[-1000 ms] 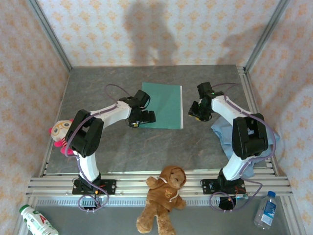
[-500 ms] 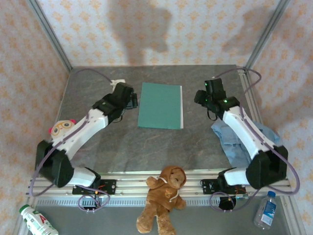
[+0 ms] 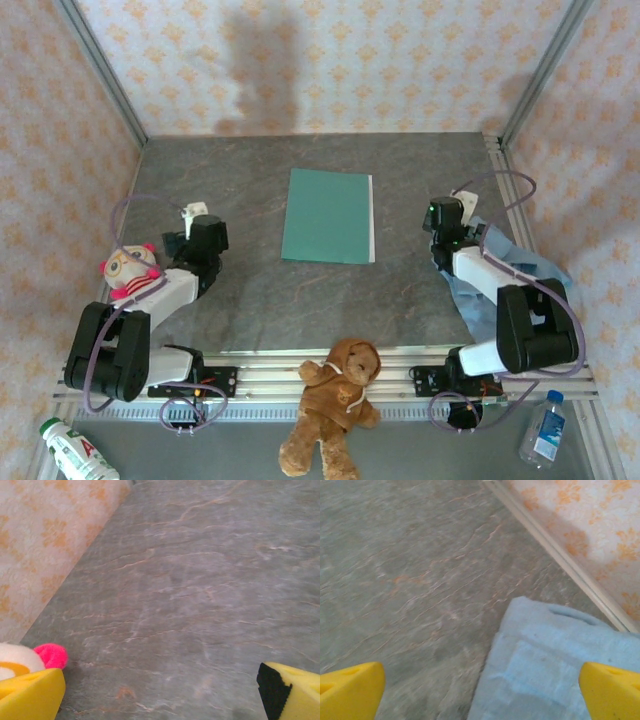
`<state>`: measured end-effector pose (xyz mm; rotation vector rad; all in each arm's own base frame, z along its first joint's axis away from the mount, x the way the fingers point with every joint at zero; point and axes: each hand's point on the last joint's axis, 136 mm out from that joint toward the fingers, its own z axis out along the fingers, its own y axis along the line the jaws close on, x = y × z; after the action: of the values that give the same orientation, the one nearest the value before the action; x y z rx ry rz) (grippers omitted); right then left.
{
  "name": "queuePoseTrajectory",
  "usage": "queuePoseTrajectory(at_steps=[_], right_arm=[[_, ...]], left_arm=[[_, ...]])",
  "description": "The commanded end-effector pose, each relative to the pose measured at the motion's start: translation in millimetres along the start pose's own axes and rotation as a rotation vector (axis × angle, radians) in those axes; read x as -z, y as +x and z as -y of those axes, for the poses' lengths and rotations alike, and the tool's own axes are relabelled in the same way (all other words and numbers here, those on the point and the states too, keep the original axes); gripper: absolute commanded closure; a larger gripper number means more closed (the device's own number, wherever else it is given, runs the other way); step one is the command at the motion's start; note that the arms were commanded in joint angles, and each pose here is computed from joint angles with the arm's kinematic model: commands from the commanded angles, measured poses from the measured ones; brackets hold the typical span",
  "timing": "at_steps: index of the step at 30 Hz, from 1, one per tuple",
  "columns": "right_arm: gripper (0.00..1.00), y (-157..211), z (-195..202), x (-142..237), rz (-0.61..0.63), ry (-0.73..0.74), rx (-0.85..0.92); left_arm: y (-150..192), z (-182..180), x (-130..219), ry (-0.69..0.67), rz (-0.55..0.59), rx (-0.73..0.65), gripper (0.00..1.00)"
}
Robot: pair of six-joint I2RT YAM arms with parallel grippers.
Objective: Put the files into the folder
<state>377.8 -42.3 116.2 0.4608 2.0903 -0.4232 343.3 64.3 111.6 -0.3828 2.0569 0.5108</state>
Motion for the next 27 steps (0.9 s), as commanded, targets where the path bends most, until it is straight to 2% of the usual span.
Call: queuePoseTrajectory(at_steps=[1,5,11,15,23,27], right_arm=[[0.01,-44,11,1,0.189,0.038,-0.066],[0.01,-52,8,5,0.285,-0.088,-0.095],[0.01,-40,23,0,0.181,-0.03,-0.087],[0.01,-41,17,7,0.224,-0.133,-0.08],[0.01,-33,21,16,0.225,-0.158,-0.114],[0.0,-14,-2,15,0.195,-0.293,-0.078]], left_arm=[[-30,8,-4,0.115,0.156,0.129,0.0],[-19,28,-15,0.193,0.16,0.102,0.0],[-6,33,-22,0.199,0.167,0.101,0.0],[-8,40,-26,0.192,0.146,0.065,0.0],[-8,39,-26,0.184,0.145,0.064,0.0],[-8,40,-26,0.185,0.146,0.064,0.0]])
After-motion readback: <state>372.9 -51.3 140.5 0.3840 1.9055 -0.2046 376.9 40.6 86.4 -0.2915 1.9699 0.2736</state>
